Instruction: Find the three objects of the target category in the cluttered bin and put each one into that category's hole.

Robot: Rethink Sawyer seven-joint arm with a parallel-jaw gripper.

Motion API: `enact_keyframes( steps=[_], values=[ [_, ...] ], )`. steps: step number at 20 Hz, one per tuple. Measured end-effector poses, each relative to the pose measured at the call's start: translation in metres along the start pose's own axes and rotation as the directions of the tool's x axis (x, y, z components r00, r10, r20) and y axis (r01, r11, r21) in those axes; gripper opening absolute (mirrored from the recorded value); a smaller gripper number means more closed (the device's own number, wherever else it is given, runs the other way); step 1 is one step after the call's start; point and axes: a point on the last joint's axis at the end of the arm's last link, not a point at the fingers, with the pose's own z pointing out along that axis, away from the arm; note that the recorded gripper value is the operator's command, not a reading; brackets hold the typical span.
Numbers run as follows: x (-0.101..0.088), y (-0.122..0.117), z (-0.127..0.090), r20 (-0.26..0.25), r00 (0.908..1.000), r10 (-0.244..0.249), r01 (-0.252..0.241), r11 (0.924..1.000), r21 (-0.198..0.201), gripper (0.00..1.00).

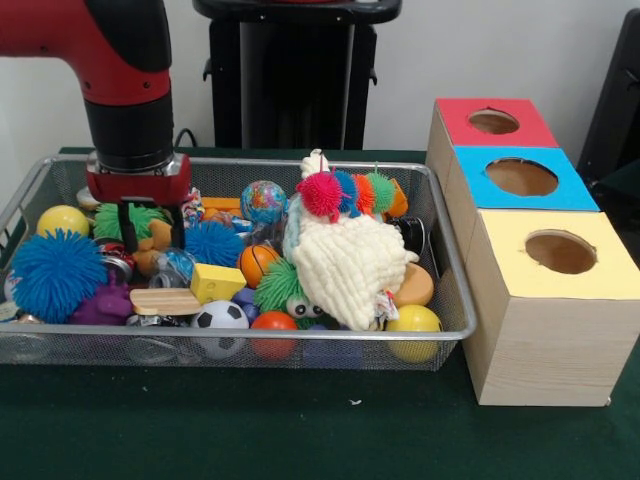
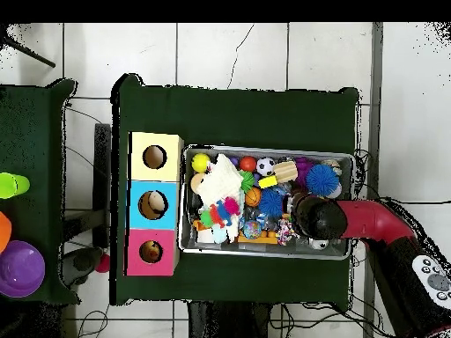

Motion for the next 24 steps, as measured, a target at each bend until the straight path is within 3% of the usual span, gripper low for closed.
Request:
enact_keyframes(
  steps=[24],
  values=[
    [0.001,0.012,0.006,-0.008,0.9998,-0.017,0.017,0.9998,-0.008,1.00]
  ],
)
